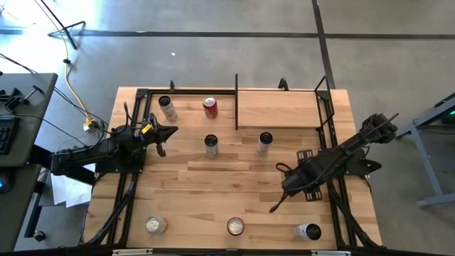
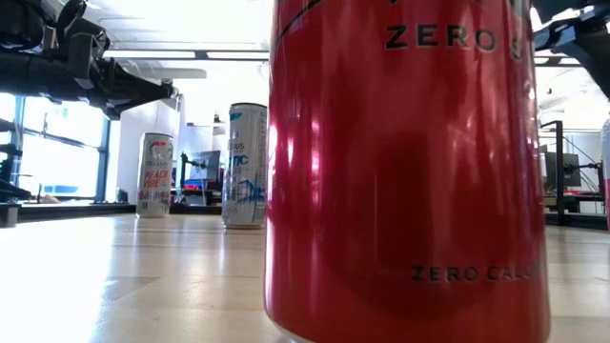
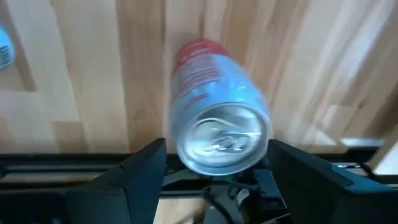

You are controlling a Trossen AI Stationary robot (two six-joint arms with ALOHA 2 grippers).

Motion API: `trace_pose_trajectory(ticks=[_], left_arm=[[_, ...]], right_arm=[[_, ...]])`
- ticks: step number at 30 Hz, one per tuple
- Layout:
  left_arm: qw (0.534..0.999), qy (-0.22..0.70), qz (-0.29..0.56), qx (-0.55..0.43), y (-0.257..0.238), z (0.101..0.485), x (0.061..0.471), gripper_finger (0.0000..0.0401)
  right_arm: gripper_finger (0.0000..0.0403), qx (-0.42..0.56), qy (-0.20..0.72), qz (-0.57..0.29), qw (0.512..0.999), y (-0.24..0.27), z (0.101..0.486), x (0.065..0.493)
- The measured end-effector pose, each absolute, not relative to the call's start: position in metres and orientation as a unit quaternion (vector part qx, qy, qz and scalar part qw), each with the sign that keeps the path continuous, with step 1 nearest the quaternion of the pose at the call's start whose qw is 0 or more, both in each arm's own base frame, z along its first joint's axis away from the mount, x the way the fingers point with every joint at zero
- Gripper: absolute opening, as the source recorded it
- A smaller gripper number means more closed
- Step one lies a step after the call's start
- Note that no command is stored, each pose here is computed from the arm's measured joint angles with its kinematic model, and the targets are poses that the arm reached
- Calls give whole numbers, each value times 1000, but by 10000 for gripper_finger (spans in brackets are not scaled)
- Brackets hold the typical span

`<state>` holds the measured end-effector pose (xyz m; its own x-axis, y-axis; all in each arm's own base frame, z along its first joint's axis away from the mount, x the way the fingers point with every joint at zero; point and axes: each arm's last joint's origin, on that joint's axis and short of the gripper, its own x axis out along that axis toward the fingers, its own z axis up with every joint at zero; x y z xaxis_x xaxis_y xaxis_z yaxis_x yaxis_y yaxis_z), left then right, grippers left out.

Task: Place canned beverage on shelf
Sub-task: Put the top pink soda can on the shelf

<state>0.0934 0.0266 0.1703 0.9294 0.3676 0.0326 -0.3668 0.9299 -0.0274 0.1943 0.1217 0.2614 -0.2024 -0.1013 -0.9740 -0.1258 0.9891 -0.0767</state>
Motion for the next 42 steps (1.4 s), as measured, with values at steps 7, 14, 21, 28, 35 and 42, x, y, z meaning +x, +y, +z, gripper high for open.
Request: trace_pose_trajectory(ticks=[7, 14, 21, 28, 35, 42], left_arm=[[982, -18, 187, -10, 27, 170, 93, 3], [982, -18, 187, -10, 27, 170, 93, 3], [982, -18, 187, -10, 27, 170, 93, 3], [982, -18, 187, -10, 27, 170, 93, 3], [982, -18, 187, -11, 27, 170, 93, 3], [982, -19, 187, -10, 27, 170, 93, 3]], right_arm=[[266, -108, 771, 26, 627, 127, 258, 195], [266, -113, 762, 15, 637, 123, 258, 198], [266, -76, 760, -10, 645, 120, 257, 203], [266, -59, 762, -13, 644, 115, 257, 206], [266, -30, 779, -18, 626, 105, 243, 206], [254, 38, 783, -86, 615, 86, 241, 213]])
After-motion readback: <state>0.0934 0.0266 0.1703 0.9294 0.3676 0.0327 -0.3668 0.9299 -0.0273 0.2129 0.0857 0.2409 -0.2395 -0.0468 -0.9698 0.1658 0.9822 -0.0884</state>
